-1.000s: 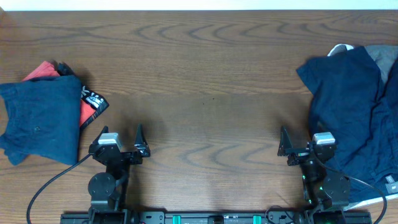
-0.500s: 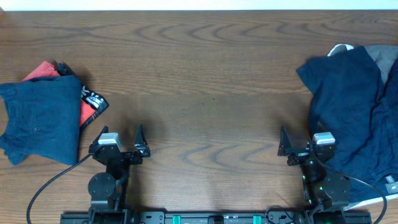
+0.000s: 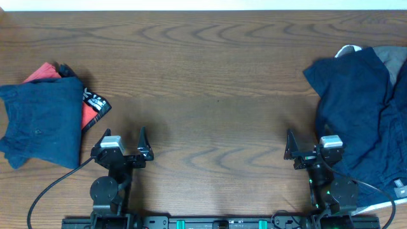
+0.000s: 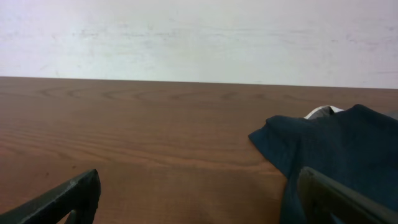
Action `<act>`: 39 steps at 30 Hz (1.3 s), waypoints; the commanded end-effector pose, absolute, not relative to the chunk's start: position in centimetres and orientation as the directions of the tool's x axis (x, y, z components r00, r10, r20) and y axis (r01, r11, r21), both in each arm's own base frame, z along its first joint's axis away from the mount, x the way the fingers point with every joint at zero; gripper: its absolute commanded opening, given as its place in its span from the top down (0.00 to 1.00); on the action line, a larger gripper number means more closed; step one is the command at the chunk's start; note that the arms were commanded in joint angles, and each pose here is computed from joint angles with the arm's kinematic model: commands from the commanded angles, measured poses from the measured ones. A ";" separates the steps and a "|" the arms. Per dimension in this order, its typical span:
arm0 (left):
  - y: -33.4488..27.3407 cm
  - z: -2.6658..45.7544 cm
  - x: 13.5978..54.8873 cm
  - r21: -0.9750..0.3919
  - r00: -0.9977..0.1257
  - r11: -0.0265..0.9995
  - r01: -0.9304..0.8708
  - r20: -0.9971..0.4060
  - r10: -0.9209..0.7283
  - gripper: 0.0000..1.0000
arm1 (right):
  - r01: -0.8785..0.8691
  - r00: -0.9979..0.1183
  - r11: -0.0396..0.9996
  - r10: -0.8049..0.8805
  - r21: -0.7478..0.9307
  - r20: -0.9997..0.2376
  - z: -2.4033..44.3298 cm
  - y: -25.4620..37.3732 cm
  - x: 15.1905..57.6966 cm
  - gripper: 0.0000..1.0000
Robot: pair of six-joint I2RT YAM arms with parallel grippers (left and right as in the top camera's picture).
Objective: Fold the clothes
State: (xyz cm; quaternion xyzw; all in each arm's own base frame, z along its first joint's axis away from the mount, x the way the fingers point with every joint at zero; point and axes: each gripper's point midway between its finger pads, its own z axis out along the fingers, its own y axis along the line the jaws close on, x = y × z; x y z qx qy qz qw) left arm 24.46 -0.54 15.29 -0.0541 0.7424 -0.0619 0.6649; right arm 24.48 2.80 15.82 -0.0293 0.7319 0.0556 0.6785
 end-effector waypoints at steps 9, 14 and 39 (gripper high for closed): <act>-0.3 13.7 24.4 -0.145 -0.151 0.989 -0.016 -0.978 -0.146 0.02 | -0.107 -0.075 0.994 0.019 0.027 -0.997 15.7 2.5 24.5 0.01; -0.3 13.7 24.4 -0.145 -0.151 0.989 -0.016 -0.978 -0.146 0.02 | -0.107 -0.075 0.994 0.019 0.027 -0.997 15.7 2.5 24.5 0.01; -0.3 13.7 24.4 -0.145 -0.150 0.989 -0.016 -0.978 -0.146 0.02 | -0.114 -0.075 0.993 0.027 0.035 -0.997 15.7 2.6 24.5 0.01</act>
